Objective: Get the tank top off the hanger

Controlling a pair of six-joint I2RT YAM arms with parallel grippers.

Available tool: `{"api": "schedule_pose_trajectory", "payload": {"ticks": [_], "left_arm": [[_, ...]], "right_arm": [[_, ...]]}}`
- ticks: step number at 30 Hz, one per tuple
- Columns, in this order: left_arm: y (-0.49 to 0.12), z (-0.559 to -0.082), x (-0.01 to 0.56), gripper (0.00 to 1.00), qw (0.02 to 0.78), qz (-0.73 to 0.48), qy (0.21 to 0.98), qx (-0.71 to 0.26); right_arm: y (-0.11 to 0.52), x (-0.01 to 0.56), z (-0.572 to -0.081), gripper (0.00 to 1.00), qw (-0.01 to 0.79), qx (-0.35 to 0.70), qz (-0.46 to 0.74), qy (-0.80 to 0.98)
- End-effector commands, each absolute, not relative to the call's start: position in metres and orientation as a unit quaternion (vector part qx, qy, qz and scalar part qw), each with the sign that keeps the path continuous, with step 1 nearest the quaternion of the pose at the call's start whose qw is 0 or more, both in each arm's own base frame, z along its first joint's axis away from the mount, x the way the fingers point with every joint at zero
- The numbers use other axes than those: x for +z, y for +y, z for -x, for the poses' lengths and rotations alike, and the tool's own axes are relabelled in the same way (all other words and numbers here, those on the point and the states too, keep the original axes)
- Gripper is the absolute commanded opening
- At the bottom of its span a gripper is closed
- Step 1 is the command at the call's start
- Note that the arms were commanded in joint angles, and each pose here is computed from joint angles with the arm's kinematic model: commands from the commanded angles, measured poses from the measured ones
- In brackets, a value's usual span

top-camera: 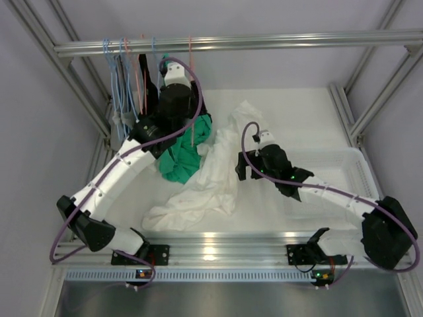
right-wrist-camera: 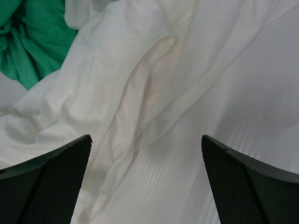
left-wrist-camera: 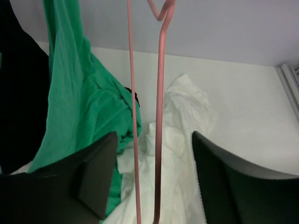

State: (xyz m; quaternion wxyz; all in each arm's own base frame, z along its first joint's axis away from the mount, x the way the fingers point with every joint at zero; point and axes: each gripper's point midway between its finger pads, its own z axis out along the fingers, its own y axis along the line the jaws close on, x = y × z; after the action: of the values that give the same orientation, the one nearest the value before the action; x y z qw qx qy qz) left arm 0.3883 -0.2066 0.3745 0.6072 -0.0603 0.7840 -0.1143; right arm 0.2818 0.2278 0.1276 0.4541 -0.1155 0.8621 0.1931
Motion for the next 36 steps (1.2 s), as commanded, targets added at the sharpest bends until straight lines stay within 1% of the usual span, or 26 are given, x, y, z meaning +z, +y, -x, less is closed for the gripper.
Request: {"api": "schedule_pose_trajectory", "payload": {"ticks": [1,2,3,4,7,8,10,16,20,23,24,26,27,29,32,34,35,36], "left_arm": [[-0.198,-0.362,0.402,0.74,0.618,0.060,0.769,-0.155],[-0.197,-0.357,0.405,0.96,0.618,0.059,0.766,-0.163],[-0.195,-0.351,0.403,0.99,0.616,0.055,0.768,-0.168],[-0.192,-0.339,0.414,0.99,0.621,0.052,0.760,-0.187],[-0.182,-0.312,0.423,0.99,0.622,0.046,0.750,-0.222],[-0.178,-0.304,0.422,0.99,0.620,0.049,0.750,-0.225],[-0.162,-0.282,0.426,0.99,0.627,0.053,0.740,-0.237],[-0.117,-0.234,0.426,0.99,0.639,0.059,0.732,-0.228],[-0.099,-0.214,0.418,0.99,0.639,0.052,0.737,-0.214],[-0.086,-0.204,0.415,0.99,0.640,0.052,0.740,-0.198],[-0.080,-0.200,0.418,0.99,0.645,0.056,0.737,-0.196],[-0.074,-0.196,0.418,0.99,0.646,0.055,0.738,-0.186],[-0.071,-0.194,0.421,0.99,0.650,0.057,0.735,-0.185],[-0.064,-0.192,0.422,0.99,0.654,0.058,0.734,-0.174],[-0.054,-0.189,0.420,0.99,0.658,0.063,0.735,-0.153],[-0.045,-0.190,0.413,0.99,0.659,0.067,0.738,-0.126],[-0.041,-0.191,0.409,0.99,0.660,0.069,0.740,-0.114],[-0.038,-0.191,0.405,0.99,0.660,0.070,0.741,-0.102]], "right_arm": [[0.250,0.146,-0.304,0.99,0.452,0.222,0.162,0.849],[0.256,0.146,-0.315,0.99,0.449,0.215,0.170,0.850],[0.259,0.143,-0.319,0.99,0.446,0.208,0.181,0.852],[0.259,0.139,-0.322,1.00,0.439,0.194,0.201,0.854],[0.268,0.132,-0.343,0.99,0.431,0.172,0.234,0.854],[0.269,0.119,-0.347,0.99,0.417,0.164,0.240,0.861],[0.274,0.122,-0.359,1.00,0.423,0.155,0.256,0.855],[0.274,0.093,-0.390,0.99,0.412,0.092,0.288,0.860],[0.284,0.064,-0.407,0.99,0.388,0.075,0.311,0.864],[0.279,0.027,-0.404,0.99,0.325,0.046,0.313,0.891],[0.275,0.013,-0.391,0.99,0.287,0.050,0.307,0.906],[0.273,-0.009,-0.376,0.99,0.246,0.041,0.291,0.924],[0.266,-0.016,-0.370,0.99,0.235,0.022,0.273,0.933],[0.260,-0.032,-0.342,1.00,0.207,0.008,0.278,0.938],[0.251,-0.046,-0.307,0.99,0.172,0.016,0.262,0.949],[0.244,-0.051,-0.284,0.88,0.156,0.015,0.249,0.956],[0.243,-0.052,-0.276,0.67,0.151,0.018,0.238,0.959],[0.243,-0.052,-0.271,0.57,0.149,0.025,0.237,0.960]]}}
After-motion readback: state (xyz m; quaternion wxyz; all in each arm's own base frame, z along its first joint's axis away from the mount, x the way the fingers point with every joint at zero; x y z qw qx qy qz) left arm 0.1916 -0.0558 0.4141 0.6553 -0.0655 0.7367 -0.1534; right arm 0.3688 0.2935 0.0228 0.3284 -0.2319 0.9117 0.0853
